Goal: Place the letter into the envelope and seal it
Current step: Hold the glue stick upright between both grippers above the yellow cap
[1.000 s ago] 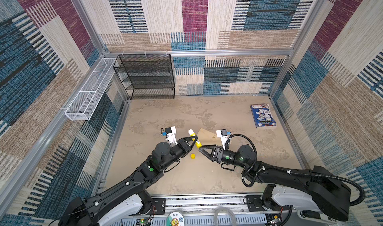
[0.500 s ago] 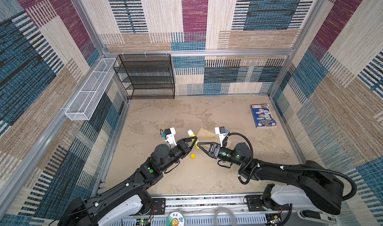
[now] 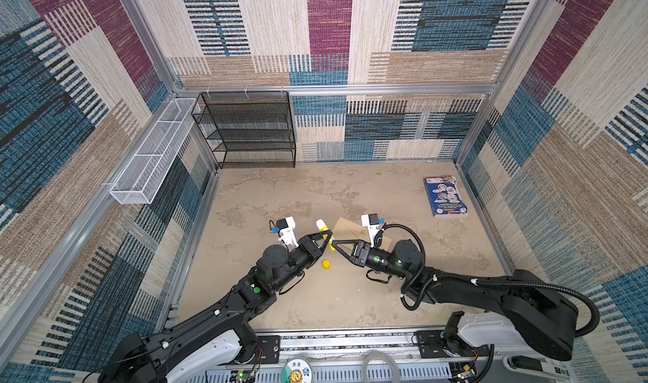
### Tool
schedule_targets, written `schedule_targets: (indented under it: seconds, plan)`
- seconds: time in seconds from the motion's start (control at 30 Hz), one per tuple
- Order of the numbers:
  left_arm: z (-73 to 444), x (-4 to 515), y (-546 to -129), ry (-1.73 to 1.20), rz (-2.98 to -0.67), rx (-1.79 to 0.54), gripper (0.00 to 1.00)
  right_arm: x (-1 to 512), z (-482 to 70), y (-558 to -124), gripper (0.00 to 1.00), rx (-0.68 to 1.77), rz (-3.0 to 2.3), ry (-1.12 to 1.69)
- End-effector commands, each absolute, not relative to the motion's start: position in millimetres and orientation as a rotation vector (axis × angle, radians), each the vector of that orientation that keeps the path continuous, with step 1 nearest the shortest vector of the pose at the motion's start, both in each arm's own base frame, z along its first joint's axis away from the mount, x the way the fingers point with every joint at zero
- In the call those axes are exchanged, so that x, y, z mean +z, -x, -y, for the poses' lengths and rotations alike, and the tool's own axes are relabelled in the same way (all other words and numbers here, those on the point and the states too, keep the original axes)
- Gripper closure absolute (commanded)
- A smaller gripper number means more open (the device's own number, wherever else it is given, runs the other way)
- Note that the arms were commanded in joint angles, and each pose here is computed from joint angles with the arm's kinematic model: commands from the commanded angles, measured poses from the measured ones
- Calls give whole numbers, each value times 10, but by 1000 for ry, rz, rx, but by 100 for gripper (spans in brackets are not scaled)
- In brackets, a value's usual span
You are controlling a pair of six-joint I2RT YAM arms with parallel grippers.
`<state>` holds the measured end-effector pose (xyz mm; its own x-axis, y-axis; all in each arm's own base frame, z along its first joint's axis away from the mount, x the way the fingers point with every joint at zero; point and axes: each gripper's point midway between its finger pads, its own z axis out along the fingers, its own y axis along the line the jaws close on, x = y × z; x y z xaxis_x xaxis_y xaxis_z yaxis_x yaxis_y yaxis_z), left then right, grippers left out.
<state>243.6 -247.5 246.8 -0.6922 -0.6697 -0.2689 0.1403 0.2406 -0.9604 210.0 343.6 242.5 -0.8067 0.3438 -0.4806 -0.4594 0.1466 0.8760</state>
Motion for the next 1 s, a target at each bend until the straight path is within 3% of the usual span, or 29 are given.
schedule_targets:
  seconds: [0.0,0.47,0.97]
  plan:
    - [2489,2457,-2483,528,-1843,-1524,100,2483,-3595,-1942,79,1605,-1837,329]
    - [2512,2543,-2545,536,-1851,-1494,100,2017,-3651,-2124,78,1037,-2025,434]
    - [2516,2524,-2553,545,-1860,-1492,100,1912,-3672,-2137,76,655,-1994,602]
